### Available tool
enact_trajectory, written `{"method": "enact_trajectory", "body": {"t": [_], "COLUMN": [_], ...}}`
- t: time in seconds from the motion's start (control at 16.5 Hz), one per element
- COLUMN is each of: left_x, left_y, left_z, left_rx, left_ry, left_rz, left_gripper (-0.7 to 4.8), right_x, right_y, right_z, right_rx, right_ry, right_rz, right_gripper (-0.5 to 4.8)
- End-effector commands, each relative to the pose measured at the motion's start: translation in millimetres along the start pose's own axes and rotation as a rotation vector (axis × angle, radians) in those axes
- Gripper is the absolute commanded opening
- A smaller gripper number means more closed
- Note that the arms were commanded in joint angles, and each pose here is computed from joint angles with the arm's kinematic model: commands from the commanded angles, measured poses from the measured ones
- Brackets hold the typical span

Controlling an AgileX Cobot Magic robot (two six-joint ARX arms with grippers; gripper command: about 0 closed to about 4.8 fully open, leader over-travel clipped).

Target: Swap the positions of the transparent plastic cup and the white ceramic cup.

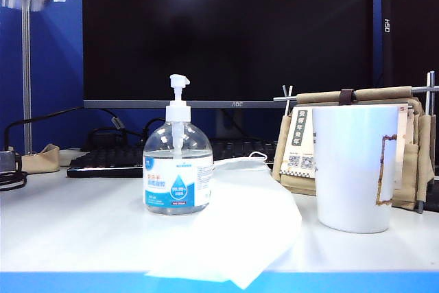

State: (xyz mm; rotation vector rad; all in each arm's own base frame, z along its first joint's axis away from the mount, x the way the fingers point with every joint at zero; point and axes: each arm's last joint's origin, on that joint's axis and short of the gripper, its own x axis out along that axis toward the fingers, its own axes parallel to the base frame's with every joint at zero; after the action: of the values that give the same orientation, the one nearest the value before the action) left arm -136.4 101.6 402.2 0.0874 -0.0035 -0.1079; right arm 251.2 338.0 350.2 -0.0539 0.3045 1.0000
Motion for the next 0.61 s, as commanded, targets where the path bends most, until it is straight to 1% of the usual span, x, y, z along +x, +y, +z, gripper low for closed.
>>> {"method": "enact_trajectory", "body": {"t": [0.06,0.18,0.24,0.36,0.42,0.61], "left_x": [-4.5,-2.1,1.4,7.3,9.9,14.5], "left_y": [-0.3,-3.0,-7.3,-16.2,-20.4,-35.1], "left_z": [-13.4,-26.3,-35.8,-46.3,-49.1,-51.6], "left_rx": [-0.067,-0.097,-0.090,-0.074,-0.068,-0.055], "left_ry": [-0.007,0.008,0.027,0.062,0.078,0.116], "left_rz": [-0.034,-0.038,-0.055,-0.024,-0.013,-0.037], "left_gripper": [0.89,0.89,0.88,0.82,0.82,0.81], "right_x": [25.6,46.0,57.7,67.7,70.3,79.3], "right_y": [-2.0,-4.1,-6.5,-13.4,-18.9,-37.8], "right_z": [-16.5,-34.4,-45.7,-59.5,-63.4,-77.5], "right_rx": [0.012,0.017,0.023,0.065,0.084,0.184], "right_ry": [0.009,0.049,0.061,0.104,0.115,0.147], "right_rz": [0.049,0.083,0.087,0.086,0.087,0.068], "right_gripper": [-0.02,-0.02,-0.02,-0.02,-0.02,-0.02]}}
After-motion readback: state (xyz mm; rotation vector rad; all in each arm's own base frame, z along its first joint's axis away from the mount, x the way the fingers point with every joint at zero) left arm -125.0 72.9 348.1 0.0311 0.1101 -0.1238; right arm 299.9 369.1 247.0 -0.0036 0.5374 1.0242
